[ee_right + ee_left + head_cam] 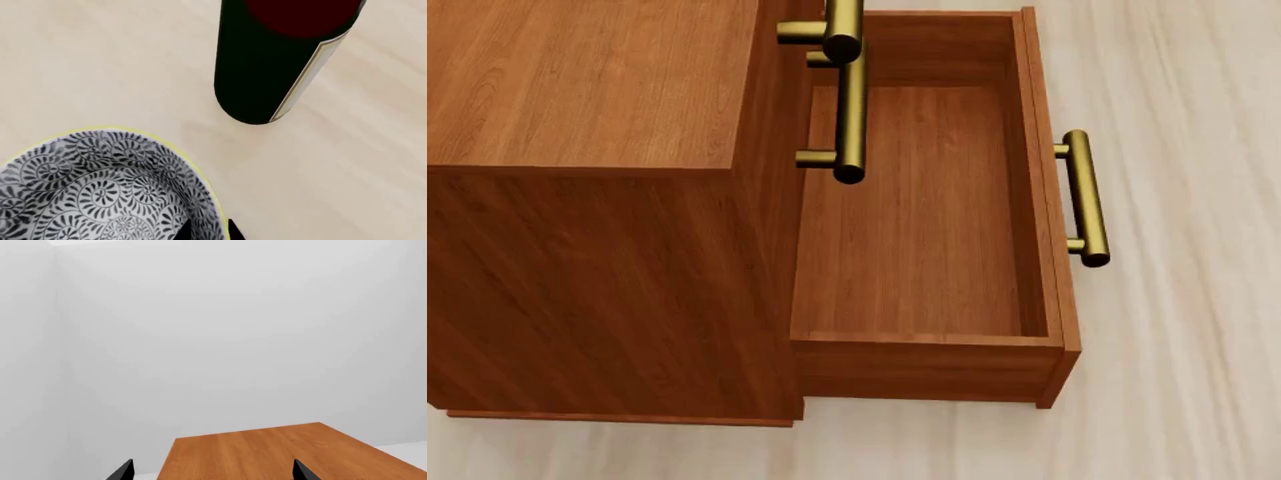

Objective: Put the bowl in the bottom drawer of the cabinet.

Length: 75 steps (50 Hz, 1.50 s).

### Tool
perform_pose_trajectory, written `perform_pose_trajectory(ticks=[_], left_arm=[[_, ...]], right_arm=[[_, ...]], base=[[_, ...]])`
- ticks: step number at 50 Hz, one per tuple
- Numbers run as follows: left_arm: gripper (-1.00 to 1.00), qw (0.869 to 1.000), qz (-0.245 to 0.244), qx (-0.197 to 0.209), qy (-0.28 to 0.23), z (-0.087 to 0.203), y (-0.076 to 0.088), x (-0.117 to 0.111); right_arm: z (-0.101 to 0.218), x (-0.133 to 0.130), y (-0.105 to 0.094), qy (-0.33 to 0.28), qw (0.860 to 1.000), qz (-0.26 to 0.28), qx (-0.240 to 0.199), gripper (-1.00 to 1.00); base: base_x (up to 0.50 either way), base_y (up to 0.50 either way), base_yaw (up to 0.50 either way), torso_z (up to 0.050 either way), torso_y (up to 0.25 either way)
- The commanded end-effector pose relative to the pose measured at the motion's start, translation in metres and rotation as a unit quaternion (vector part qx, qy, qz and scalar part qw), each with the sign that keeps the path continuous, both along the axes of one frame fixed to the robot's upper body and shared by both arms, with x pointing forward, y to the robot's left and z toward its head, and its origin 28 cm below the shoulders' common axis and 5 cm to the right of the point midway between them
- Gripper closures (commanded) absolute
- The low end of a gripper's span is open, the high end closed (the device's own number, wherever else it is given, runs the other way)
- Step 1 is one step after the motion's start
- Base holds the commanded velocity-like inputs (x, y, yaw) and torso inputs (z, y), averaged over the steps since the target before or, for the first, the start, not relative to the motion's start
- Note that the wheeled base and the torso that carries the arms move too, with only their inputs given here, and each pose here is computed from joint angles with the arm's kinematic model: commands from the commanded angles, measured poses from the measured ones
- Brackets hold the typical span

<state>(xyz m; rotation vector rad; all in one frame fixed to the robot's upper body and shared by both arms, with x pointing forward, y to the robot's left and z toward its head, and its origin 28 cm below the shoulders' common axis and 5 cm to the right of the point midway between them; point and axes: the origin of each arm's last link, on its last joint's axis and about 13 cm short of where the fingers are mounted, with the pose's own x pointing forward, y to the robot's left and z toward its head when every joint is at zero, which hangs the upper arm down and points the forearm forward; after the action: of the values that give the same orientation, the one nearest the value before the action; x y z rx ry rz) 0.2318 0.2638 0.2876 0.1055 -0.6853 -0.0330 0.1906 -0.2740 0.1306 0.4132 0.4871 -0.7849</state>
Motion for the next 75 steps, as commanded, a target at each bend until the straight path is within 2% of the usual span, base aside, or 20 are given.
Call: perform_pose_trajectory(ticks=[1, 22, 46, 75], left_arm=[[-1.0, 1.0, 0.0, 0.001, 0.001, 0.0, 0.0, 0.001], [-1.0, 1.0, -0.001, 0.003, -0.001, 0.002, -0.002, 0.0], [-1.0, 1.0, -0.002, 0.002, -0.006, 0.004, -0.002, -0.002], [-1.0, 1.0, 0.0, 0.005, -0.007, 0.004, -0.002, -0.004]], right_arm=[[-0.007, 0.001, 0.001, 0.014, 1.0, 0.007, 0.007, 1.0], [0.014, 0.001, 0.01, -0.017, 0.999, 0.028, 0.0, 1.0], [0.057, -0.003, 0.032, -0.07, 0.994, 0.074, -0.035, 1.0], [0.098, -0.001, 0.047, -0.125, 0.983, 0.102, -0.083, 1.0]], base=[[0.0, 0.0, 0.0, 0.0, 0.0], [0.0, 0.0, 0.0, 0.0, -0.001], [0.0, 0.0, 0.0, 0.0, 0.0], [0.0, 0.0, 0.0, 0.0, 0.0]])
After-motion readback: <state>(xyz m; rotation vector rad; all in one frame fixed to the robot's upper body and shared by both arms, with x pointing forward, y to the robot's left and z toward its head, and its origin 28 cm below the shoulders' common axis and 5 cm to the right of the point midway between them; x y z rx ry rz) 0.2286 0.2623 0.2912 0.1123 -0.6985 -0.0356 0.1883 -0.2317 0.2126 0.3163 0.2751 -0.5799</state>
